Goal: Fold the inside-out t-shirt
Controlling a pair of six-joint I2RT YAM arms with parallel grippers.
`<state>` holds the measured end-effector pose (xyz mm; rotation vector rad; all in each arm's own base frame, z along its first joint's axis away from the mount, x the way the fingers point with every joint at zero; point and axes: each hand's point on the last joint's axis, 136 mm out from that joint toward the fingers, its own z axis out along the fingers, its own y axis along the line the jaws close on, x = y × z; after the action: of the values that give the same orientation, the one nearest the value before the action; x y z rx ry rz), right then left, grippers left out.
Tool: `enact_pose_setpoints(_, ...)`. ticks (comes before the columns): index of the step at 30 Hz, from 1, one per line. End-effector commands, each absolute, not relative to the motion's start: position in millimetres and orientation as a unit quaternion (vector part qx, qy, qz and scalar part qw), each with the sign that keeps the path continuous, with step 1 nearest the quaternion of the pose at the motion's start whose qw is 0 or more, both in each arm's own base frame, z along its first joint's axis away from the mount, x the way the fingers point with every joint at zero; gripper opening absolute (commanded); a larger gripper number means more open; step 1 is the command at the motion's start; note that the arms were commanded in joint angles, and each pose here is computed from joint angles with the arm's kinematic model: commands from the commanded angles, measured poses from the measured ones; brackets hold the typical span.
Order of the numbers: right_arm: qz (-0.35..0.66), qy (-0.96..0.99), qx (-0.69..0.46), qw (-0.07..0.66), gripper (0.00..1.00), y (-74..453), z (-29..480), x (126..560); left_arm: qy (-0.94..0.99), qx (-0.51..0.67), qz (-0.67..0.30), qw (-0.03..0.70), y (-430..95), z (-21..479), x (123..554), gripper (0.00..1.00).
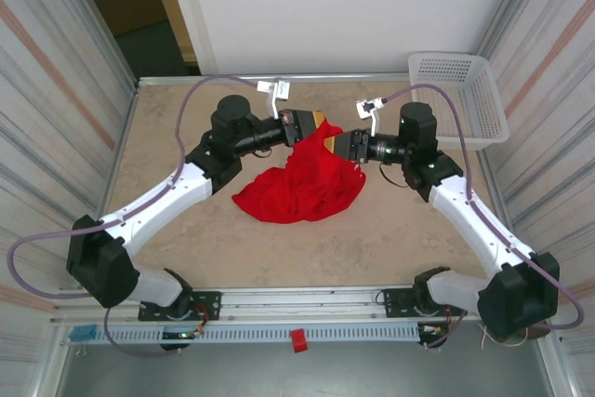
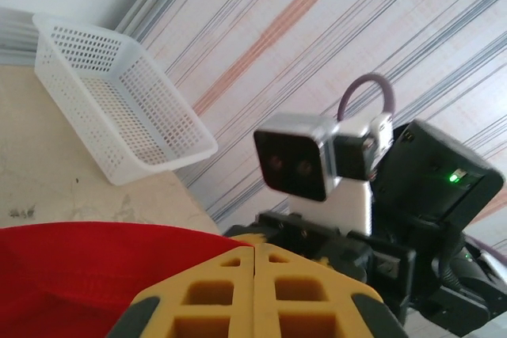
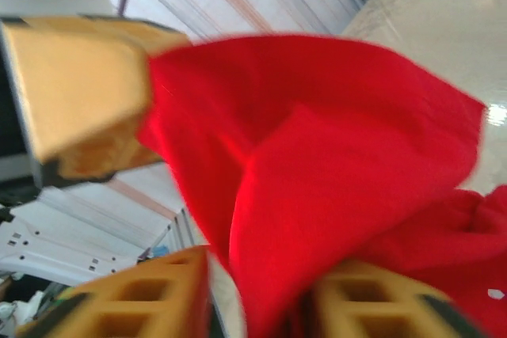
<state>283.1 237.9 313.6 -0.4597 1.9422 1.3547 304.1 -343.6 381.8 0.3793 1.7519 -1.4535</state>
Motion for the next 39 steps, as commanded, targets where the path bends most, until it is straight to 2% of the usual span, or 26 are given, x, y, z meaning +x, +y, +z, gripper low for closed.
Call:
enact_pose_setpoints(1,0.475,0.763,-0.177,0.400,0.60,212,326,276,0.661,0.177,-0.584,0.437,-344,431,298,0.00)
enact_pose_setpoints(4,0.446,0.764,-0.184,0.428,0.69,200,341,270,0.650,0.193,-0.592,0.436,-348,455,292,0.00)
enact_pose_setpoints(8,0.427,0.755,-0.215,0.450,0.74,204,367,269,0.635,0.220,-0.598,0.437,-358,480,279,0.00)
enact_pose_setpoints(16,0.404,0.744,-0.270,0.460,0.76,239,390,291,0.612,0.250,-0.616,0.428,-378,509,264,0.00)
enact_pose_setpoints(18,0.401,0.742,-0.271,0.463,0.74,241,394,297,0.610,0.257,-0.620,0.422,-383,510,261,0.00)
enact_pose_setpoints(19,0.399,0.742,-0.271,0.466,0.71,241,396,299,0.610,0.259,-0.622,0.418,-385,510,259,0.00)
enact_pose_setpoints(20,0.399,0.741,-0.271,0.468,0.58,241,397,300,0.611,0.260,-0.622,0.416,-386,510,258,0.00)
enact_pose_setpoints(22,0.401,0.737,-0.270,0.472,0.03,236,402,299,0.613,0.261,-0.619,0.415,-386,508,258,0.00)
enact_pose_setpoints(23,0.400,0.738,-0.267,0.473,0.00,232,403,298,0.617,0.259,-0.613,0.419,-384,506,259,0.00)
enact_pose_setpoints(25,0.392,0.744,-0.248,0.481,0.00,217,401,297,0.641,0.240,-0.581,0.440,-372,494,269,0.25)
enact_pose_setpoints(28,0.370,0.769,-0.195,0.483,0.00,184,384,293,0.697,0.176,-0.523,0.458,-336,454,291,0.51)
enact_pose_setpoints(29,0.362,0.778,-0.178,0.482,0.00,175,376,291,0.719,0.149,-0.500,0.459,-322,434,300,0.56)
enact_pose_setpoints(34,0.326,0.813,-0.092,0.475,0.00,137,331,266,0.838,-0.021,-0.378,0.393,-232,279,323,0.60)
enact_pose_setpoints(39,0.296,0.838,-0.033,0.458,0.00,113,289,234,0.912,-0.040,-0.247,0.324,-188,169,308,0.61)
